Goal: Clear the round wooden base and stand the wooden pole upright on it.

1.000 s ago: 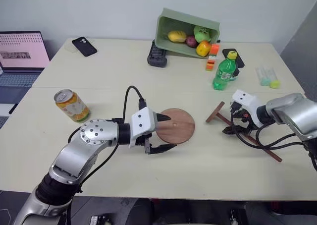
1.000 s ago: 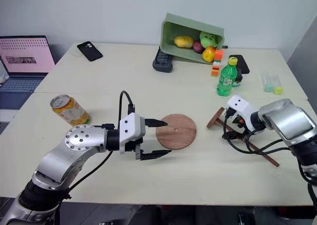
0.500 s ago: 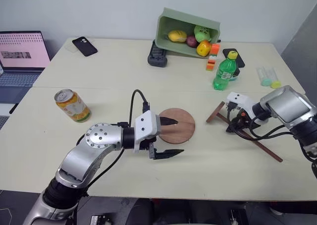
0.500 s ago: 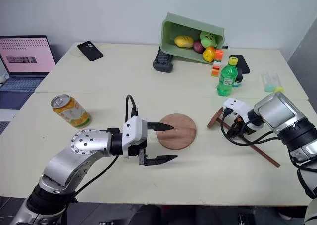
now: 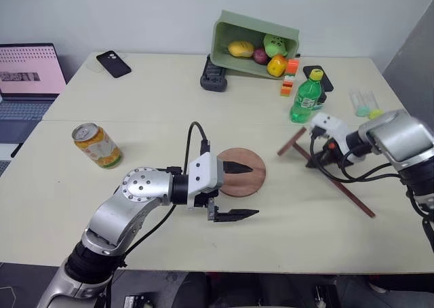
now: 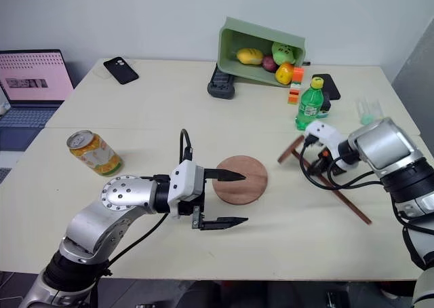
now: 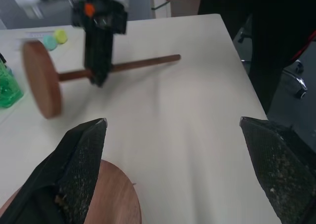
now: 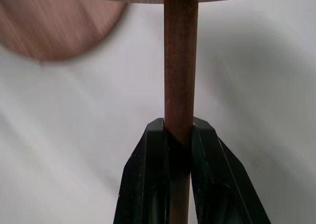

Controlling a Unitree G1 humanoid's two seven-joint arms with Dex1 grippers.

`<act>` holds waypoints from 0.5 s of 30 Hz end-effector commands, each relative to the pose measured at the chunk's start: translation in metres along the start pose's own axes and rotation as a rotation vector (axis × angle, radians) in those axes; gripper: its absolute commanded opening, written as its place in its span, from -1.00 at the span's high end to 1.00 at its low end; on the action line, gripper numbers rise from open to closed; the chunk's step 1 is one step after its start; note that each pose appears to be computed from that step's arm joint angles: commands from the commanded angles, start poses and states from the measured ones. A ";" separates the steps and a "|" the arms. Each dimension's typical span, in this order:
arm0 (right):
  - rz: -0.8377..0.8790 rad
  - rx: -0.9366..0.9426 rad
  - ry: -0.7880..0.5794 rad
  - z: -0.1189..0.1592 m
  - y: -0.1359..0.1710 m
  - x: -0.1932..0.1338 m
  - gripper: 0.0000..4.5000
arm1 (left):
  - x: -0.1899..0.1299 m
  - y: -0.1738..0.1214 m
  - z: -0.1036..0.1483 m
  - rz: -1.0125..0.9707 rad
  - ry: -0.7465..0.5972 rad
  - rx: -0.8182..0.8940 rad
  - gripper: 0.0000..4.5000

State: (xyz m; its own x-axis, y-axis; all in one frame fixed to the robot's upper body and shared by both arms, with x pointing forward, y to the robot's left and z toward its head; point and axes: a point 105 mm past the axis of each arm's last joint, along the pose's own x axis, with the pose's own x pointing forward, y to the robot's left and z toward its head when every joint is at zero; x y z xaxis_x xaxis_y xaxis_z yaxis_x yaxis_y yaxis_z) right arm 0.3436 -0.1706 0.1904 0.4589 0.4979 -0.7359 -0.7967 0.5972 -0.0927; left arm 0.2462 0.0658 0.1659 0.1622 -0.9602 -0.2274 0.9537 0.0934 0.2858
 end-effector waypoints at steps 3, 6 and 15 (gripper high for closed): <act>0.021 -0.134 -0.396 0.064 0.040 -0.030 0.90 | -0.031 0.012 -0.011 0.075 0.081 0.007 -1.00; 0.018 -0.228 -0.671 0.092 0.061 -0.041 0.90 | -0.046 0.011 -0.019 0.088 0.138 -0.006 -1.00; -0.070 -0.195 -1.136 0.105 0.096 -0.033 0.90 | -0.077 0.018 -0.032 0.144 0.222 -0.022 -1.00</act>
State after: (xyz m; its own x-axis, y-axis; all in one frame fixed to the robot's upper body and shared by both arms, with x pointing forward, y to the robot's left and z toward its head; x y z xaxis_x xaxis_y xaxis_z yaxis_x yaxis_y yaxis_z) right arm 0.3018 -0.0650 0.2682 0.5218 0.8286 0.2027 -0.7977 0.5582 -0.2282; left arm 0.2576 0.1436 0.1493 0.3244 -0.8566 -0.4013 0.9354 0.2272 0.2711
